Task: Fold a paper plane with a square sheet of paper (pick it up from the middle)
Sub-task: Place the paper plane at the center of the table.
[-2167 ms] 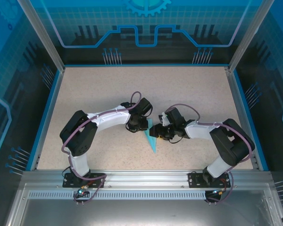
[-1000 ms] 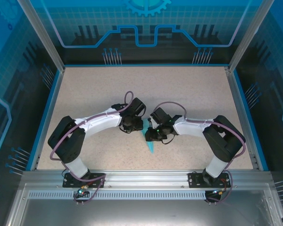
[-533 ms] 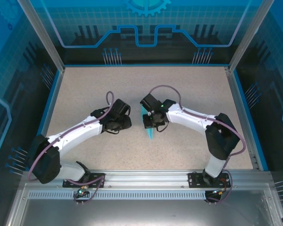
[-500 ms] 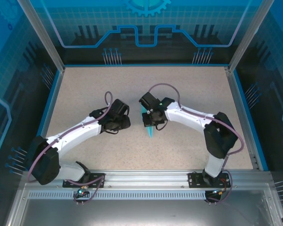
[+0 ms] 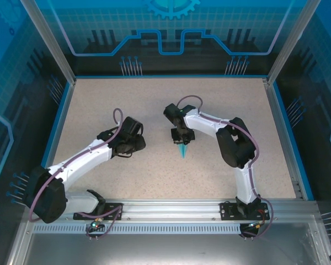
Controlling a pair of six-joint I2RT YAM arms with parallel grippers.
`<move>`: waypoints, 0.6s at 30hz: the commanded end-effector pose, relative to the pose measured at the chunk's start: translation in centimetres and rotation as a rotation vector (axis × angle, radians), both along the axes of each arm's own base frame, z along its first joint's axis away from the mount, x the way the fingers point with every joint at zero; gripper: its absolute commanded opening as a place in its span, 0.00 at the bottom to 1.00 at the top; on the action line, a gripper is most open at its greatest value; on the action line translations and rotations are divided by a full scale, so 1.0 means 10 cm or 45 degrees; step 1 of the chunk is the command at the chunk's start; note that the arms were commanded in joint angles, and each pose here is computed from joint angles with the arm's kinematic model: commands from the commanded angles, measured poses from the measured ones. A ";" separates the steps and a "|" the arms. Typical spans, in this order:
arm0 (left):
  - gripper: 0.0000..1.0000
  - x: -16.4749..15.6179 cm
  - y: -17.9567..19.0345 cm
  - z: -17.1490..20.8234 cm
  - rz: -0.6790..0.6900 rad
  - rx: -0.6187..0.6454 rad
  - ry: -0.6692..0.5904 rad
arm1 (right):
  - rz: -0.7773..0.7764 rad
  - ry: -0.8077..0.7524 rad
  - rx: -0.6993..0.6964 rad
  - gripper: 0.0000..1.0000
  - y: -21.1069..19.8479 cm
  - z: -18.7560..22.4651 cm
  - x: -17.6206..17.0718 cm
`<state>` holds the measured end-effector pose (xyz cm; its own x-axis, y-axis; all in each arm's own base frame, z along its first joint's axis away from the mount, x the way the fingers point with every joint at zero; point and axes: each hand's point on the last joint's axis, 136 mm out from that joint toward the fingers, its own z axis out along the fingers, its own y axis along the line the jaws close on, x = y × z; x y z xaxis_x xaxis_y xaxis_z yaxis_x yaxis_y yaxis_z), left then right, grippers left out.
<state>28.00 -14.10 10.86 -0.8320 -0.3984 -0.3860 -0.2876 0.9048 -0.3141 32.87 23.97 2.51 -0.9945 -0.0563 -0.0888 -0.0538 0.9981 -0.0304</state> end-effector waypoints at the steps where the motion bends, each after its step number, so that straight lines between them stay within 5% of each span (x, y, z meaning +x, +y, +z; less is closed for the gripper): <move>1: 0.36 0.00 0.06 0.00 0.006 0.020 -0.021 | -0.025 0.078 -0.032 0.16 -0.04 -0.13 -0.08; 9: 0.35 0.03 0.07 0.03 0.006 0.029 -0.029 | -0.015 0.076 0.031 0.19 0.01 -0.02 -0.05; 18: 0.39 0.06 0.22 0.18 0.036 0.096 -0.117 | 0.039 -0.234 0.119 0.44 -0.13 1.07 0.01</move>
